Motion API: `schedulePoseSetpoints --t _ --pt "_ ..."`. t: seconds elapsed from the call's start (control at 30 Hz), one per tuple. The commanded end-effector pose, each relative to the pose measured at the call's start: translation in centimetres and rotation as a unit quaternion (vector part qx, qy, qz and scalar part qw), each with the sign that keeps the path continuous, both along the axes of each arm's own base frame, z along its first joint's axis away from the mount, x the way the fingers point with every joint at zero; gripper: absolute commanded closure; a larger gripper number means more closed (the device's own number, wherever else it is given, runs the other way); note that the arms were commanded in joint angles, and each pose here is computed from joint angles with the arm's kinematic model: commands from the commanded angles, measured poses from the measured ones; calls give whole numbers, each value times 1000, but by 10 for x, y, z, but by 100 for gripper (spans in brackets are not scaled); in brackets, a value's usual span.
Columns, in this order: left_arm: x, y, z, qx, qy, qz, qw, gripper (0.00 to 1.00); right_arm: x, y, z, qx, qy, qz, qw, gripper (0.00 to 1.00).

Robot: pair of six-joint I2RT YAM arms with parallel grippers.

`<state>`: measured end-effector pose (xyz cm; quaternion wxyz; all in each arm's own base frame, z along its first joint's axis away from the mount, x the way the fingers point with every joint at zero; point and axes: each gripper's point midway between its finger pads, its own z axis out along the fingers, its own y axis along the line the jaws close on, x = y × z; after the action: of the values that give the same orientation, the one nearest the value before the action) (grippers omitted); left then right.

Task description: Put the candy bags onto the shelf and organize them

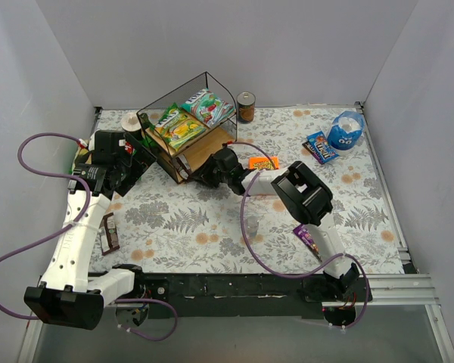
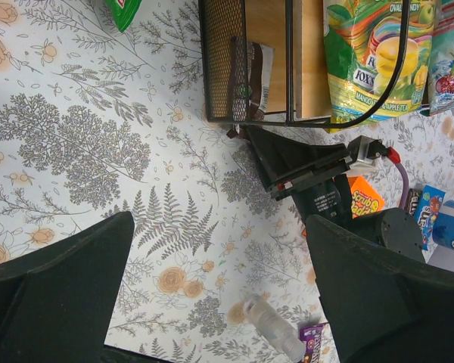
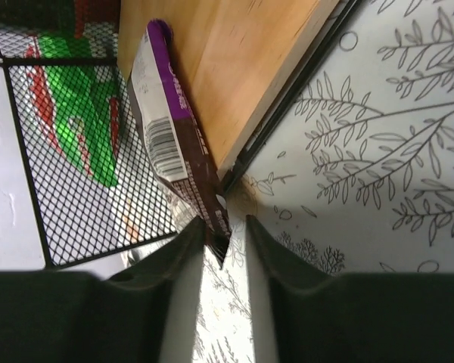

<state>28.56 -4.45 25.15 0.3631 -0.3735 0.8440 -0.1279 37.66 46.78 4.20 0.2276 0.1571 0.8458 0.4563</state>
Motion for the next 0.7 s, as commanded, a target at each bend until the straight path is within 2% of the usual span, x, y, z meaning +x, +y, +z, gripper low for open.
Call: schedulePoseSetpoints --t 0.0,0.07,0.1,0.23,0.67 --pt "-4 3 8 9 -17 -1 1000 2 24 11 20 27 -39 -13 999 74" --pt "-3 3 7 10 -15 -1 1000 2 27 14 24 29 -48 -7 998 80" --pt "-3 3 6 9 -14 -2 1000 2 26 14 23 29 -49 -3 998 87" --pt "-3 3 5 10 -13 -2 1000 2 27 20 31 29 -69 17 997 97" --pt "-5 4 4 12 -12 0 1000 2 25 29 34 35 -90 46 994 99"
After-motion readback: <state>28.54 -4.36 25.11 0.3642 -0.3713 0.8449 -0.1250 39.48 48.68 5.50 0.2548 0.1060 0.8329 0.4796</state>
